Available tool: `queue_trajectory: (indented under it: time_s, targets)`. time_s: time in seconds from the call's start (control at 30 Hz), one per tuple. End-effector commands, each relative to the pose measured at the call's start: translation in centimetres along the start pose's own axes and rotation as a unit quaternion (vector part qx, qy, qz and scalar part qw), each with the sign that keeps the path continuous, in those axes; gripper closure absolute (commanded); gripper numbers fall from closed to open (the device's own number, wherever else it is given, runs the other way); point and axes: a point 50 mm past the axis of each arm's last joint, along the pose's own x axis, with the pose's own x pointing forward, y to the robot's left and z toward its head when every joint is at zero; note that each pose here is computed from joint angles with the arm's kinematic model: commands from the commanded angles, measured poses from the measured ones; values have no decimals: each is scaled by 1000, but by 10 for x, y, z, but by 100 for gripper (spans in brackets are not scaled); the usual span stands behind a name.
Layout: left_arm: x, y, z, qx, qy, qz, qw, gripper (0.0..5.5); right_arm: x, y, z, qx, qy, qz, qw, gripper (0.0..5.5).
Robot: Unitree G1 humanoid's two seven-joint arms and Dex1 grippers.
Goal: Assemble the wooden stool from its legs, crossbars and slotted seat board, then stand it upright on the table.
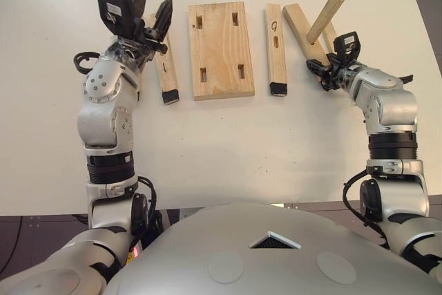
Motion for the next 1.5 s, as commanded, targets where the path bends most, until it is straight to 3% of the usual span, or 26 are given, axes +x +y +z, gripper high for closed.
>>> queue_trajectory:
  time_s: [0.03,0.17,0.27,0.43,0.6,0.73,0.83,1.0,1.23,1.4,1.5]
  targets:
    - [6,-4,24,-38,-63,-18,997,295,2,6,2,47,-3,21,999,349]
    - [7,-10,36,-123,-98,-68,985,295,-11,15,67,72,-133,102,983,349]
    - [9,-31,45,-210,-125,-161,956,273,-35,33,124,56,-205,255,943,349]
    - [10,-52,60,-279,-160,-265,909,198,-74,52,160,13,-214,442,871,349]
    - [3,-61,69,-289,-179,-315,886,181,-94,58,162,-13,-182,526,830,349]
    - [-10,-68,77,-327,-198,-375,845,181,-107,69,148,-22,-149,593,791,349]
    - [-13,-70,80,-353,-208,-395,822,181,-110,69,144,-20,-145,604,784,349]
    - [-17,-65,84,-386,-220,-411,796,245,-111,61,147,12,-157,614,773,349]
    - [-16,-67,84,-391,-210,-425,789,348,-120,67,132,11,-119,652,749,349]
    - [-16,-73,84,-375,-196,-442,791,350,-117,68,130,11,-120,642,757,349]
    - [-16,-72,82,-384,-195,-440,788,289,-114,69,129,8,-116,639,761,349]
